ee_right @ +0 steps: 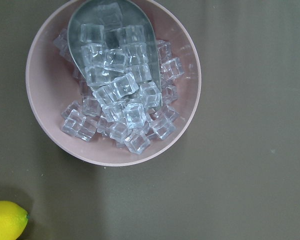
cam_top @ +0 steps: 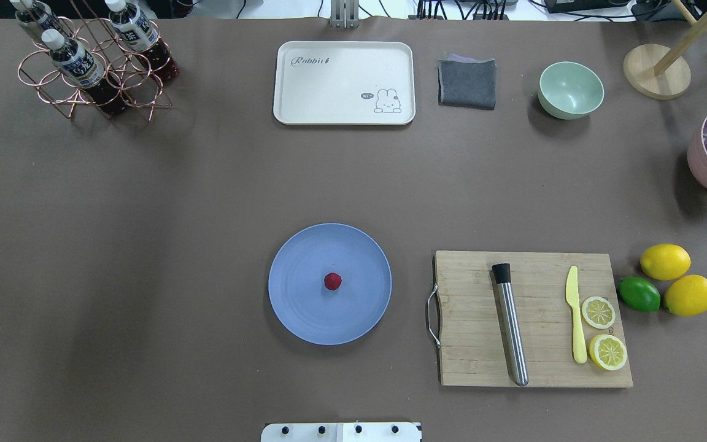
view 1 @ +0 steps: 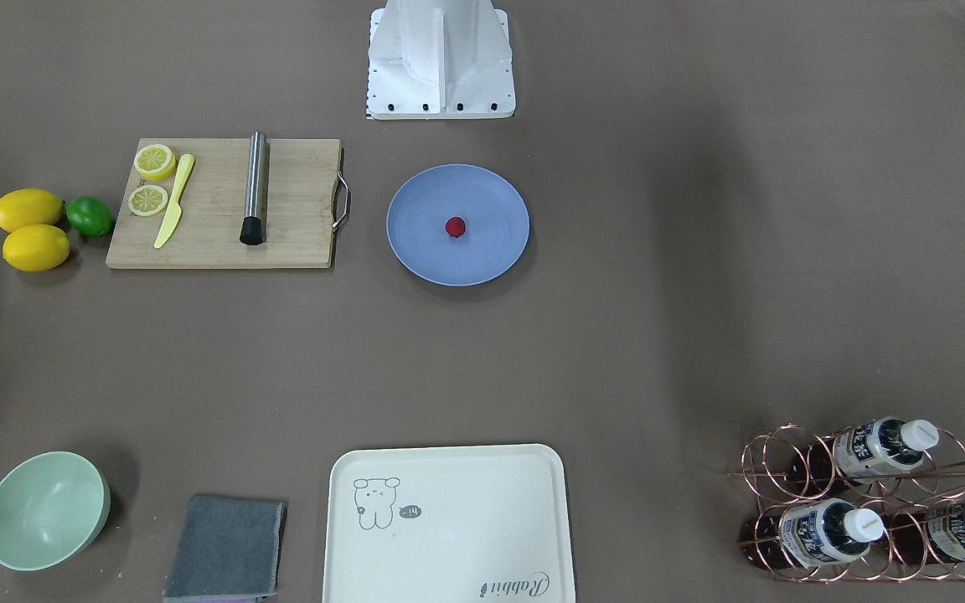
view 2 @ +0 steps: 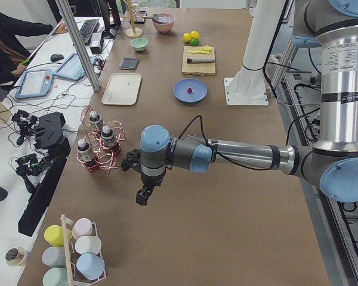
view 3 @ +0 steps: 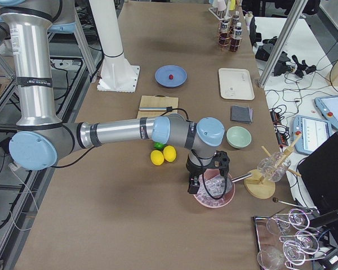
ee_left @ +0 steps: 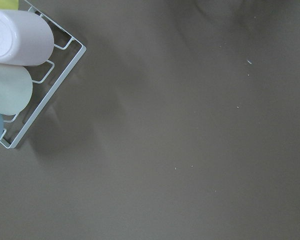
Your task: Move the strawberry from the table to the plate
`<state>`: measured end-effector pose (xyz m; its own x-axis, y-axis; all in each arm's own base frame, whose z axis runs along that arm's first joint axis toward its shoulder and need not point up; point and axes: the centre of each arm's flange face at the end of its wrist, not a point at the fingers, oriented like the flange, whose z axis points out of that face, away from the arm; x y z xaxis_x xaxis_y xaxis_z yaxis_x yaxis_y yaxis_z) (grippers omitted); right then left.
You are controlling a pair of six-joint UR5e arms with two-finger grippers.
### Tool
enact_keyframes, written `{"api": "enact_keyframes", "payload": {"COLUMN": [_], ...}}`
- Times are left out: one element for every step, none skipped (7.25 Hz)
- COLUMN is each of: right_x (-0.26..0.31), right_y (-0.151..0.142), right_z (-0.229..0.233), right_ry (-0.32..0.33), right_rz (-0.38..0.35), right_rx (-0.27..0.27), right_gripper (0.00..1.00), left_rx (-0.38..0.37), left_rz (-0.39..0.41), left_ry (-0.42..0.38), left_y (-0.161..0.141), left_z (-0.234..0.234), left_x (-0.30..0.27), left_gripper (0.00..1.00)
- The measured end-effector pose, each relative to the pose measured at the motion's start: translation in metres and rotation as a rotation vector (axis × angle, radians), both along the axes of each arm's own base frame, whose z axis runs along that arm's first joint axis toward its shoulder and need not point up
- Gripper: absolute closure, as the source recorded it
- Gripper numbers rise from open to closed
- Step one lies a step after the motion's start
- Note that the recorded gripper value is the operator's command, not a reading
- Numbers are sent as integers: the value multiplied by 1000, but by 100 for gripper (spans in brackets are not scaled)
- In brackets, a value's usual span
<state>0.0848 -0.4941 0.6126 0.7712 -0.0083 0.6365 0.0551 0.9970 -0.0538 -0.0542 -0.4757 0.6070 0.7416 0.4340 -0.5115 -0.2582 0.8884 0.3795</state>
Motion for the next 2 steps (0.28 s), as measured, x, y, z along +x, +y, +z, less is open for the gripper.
{"api": "enact_keyframes", "payload": {"right_x": [0, 0], "right_y": [0, 0], "right_z": [0, 1], "right_ry": [-1, -1], "right_rz": [0, 0], "right_rx": [2, 2], "right_gripper": [0, 0], "left_rx": [1, 0], "left_rz": [1, 1], "left_ry": [0, 0], "left_y": [0, 0], "left_z": [0, 0], "left_x": [0, 0], "left_gripper": [2, 2]}}
